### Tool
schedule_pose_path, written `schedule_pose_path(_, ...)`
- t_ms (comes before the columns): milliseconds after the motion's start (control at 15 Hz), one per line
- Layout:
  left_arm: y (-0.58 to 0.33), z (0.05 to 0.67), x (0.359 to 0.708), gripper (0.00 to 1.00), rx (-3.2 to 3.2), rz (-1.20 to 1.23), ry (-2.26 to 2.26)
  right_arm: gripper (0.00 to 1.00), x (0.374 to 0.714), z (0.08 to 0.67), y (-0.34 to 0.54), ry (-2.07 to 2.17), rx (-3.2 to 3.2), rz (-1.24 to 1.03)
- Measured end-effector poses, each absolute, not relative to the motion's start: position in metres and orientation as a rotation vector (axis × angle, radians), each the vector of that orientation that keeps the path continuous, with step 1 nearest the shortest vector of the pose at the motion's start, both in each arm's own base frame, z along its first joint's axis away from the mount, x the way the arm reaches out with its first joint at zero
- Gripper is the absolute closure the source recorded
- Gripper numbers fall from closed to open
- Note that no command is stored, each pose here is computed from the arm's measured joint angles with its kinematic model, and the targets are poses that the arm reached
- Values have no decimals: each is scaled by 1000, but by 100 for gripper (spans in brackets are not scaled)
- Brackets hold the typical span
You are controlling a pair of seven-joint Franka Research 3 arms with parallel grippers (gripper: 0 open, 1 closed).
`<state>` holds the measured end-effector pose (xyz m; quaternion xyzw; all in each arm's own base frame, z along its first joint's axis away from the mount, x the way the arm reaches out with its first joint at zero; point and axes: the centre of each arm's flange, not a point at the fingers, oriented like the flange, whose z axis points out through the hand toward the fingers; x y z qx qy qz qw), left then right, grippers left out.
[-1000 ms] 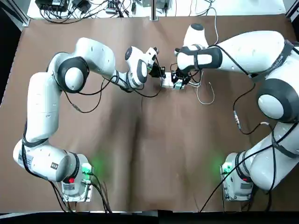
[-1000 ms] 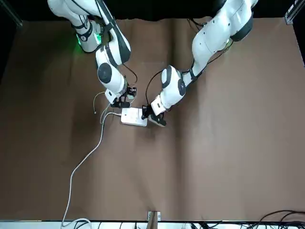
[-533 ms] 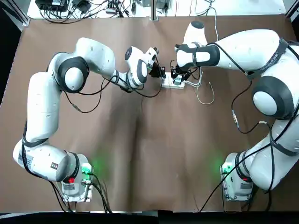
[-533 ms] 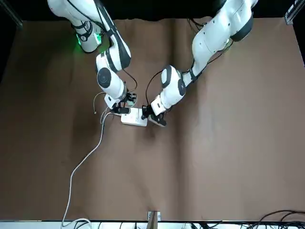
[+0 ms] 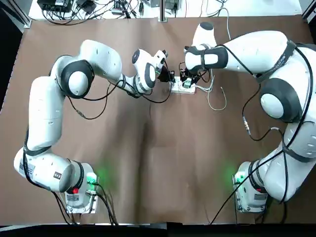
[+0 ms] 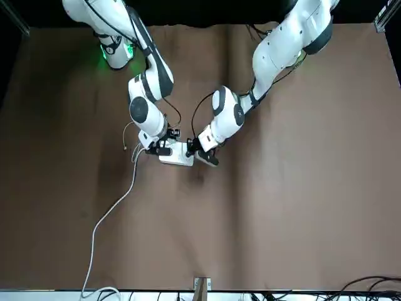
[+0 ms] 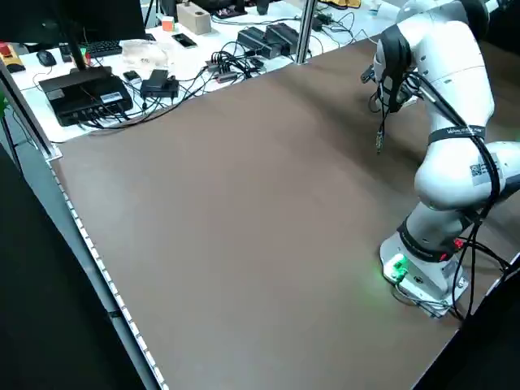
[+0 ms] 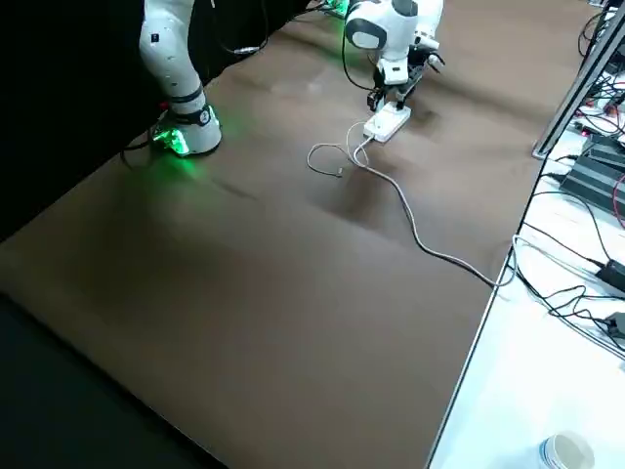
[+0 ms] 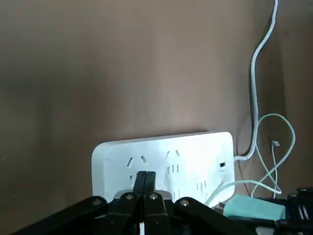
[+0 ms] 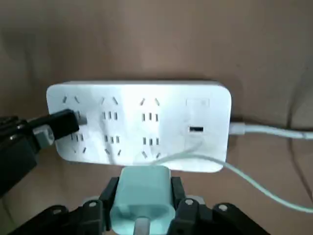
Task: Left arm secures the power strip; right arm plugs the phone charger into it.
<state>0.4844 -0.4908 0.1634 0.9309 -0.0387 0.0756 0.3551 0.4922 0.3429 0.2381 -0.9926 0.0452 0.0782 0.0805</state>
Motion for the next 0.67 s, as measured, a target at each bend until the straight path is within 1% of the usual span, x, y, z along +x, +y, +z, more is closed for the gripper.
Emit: schedule_pose_path(667, -491, 163, 484, 99, 2405, 196, -101, 52, 502, 228, 341, 149, -2978, 212)
